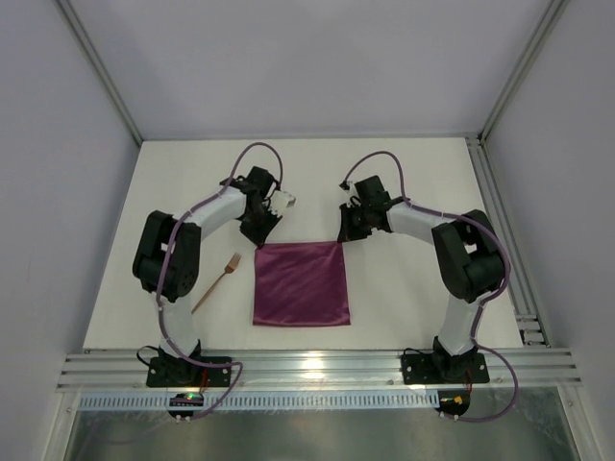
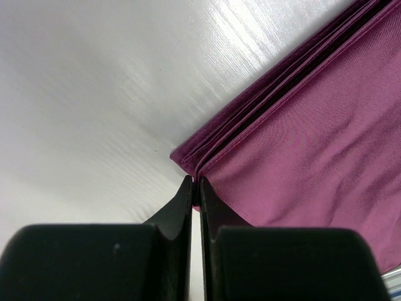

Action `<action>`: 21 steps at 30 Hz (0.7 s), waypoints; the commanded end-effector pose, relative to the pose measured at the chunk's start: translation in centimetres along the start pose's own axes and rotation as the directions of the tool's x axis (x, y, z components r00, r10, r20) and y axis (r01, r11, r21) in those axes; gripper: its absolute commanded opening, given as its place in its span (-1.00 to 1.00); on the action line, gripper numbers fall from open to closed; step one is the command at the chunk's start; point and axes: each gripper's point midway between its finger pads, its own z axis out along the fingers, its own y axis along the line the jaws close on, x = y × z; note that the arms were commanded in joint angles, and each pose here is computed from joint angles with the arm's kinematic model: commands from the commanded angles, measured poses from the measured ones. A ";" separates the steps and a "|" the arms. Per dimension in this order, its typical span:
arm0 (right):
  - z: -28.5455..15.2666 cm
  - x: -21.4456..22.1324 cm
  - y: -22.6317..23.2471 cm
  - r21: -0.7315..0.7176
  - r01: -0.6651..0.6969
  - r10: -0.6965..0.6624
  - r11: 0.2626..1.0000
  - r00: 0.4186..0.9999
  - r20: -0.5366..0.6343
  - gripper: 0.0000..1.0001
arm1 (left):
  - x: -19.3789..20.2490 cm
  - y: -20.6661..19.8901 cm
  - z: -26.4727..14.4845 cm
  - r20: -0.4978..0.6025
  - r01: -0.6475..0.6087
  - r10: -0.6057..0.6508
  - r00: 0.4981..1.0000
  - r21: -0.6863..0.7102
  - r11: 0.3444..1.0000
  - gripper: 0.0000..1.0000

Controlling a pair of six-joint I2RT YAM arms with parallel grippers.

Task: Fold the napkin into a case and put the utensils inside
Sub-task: Smooth out the square-folded napkin at the center of the board.

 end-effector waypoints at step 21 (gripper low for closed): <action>-1.8 -2.4 0.2 0.031 0.035 -0.037 0.999 0.998 0.057 -0.12 | -2.0 0.8 -2.8 0.086 0.001 0.003 0.996 -0.047 0.999 -0.12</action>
